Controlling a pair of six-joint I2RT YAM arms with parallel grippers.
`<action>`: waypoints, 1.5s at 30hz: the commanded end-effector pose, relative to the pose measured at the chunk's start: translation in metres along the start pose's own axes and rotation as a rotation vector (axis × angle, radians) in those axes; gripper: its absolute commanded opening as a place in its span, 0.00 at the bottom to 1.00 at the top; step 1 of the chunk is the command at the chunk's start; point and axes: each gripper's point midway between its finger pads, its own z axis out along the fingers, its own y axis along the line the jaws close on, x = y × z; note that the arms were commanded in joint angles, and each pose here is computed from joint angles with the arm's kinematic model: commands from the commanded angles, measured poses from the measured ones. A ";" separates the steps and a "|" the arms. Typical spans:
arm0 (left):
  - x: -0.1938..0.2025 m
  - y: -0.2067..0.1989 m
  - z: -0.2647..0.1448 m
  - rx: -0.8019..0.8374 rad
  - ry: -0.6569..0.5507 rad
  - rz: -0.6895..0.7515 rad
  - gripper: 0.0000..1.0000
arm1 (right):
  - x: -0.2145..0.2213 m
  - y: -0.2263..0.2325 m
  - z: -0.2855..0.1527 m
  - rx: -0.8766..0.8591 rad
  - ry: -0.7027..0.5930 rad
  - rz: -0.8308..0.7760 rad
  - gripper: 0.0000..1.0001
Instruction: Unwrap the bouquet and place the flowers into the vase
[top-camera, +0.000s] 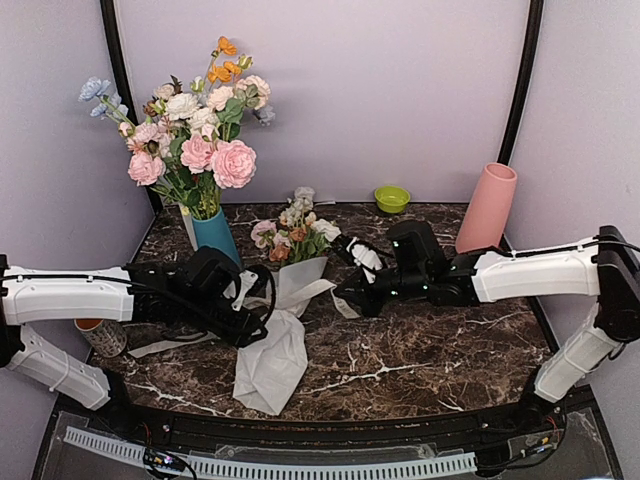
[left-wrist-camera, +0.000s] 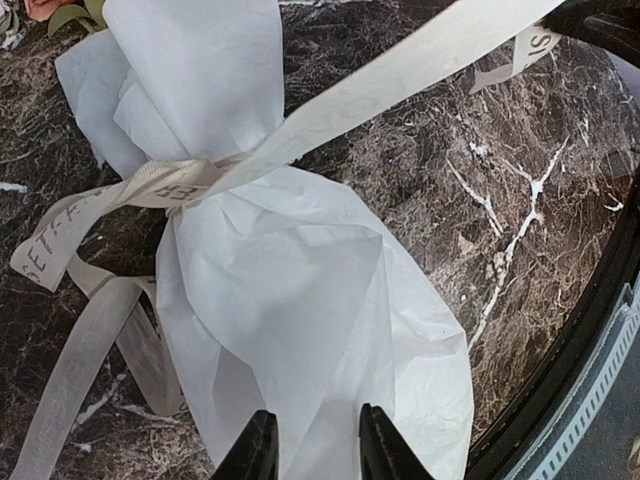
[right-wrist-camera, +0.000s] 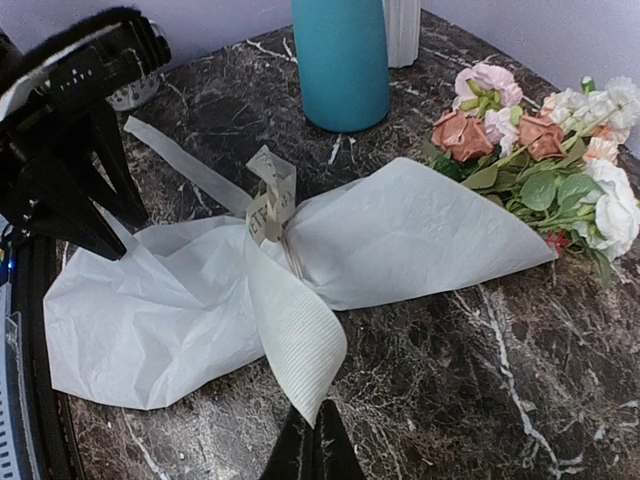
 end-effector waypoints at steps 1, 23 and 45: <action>-0.022 -0.003 -0.018 -0.011 -0.073 0.005 0.33 | -0.022 -0.003 -0.022 0.046 -0.086 0.031 0.00; -0.113 0.040 -0.070 -0.194 -0.180 0.008 0.63 | -0.138 -0.095 -0.209 0.692 -0.478 0.212 0.00; -0.084 0.105 -0.168 -0.554 -0.250 -0.416 0.73 | -0.285 0.075 -0.023 -0.194 -0.630 -0.096 0.00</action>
